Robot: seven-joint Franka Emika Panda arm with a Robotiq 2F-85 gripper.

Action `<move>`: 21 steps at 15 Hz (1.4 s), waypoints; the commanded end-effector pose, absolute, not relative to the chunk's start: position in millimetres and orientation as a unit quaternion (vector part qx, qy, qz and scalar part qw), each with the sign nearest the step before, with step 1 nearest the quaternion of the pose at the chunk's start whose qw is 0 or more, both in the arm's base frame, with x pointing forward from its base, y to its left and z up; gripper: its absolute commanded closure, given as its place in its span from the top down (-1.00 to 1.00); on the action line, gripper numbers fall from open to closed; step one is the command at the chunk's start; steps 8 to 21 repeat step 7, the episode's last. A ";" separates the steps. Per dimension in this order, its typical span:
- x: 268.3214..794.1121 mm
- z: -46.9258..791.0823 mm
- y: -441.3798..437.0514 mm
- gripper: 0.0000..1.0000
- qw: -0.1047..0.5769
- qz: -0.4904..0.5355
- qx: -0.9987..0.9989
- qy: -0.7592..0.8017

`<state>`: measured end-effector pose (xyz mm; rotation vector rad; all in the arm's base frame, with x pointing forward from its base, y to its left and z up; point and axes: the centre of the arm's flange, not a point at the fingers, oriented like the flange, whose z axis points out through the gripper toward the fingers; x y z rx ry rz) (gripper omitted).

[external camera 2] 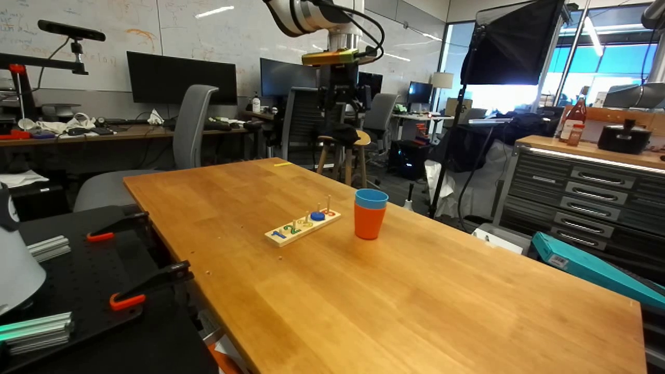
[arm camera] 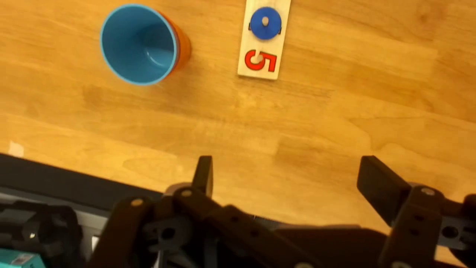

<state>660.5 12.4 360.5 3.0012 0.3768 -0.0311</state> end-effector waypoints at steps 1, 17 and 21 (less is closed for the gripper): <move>670.5 407.0 16.6 1.00 0.055 0.043 0.988 0.136; 667.7 391.5 15.1 1.00 0.061 0.026 0.990 0.128; 667.7 391.5 15.1 1.00 0.061 0.026 0.990 0.128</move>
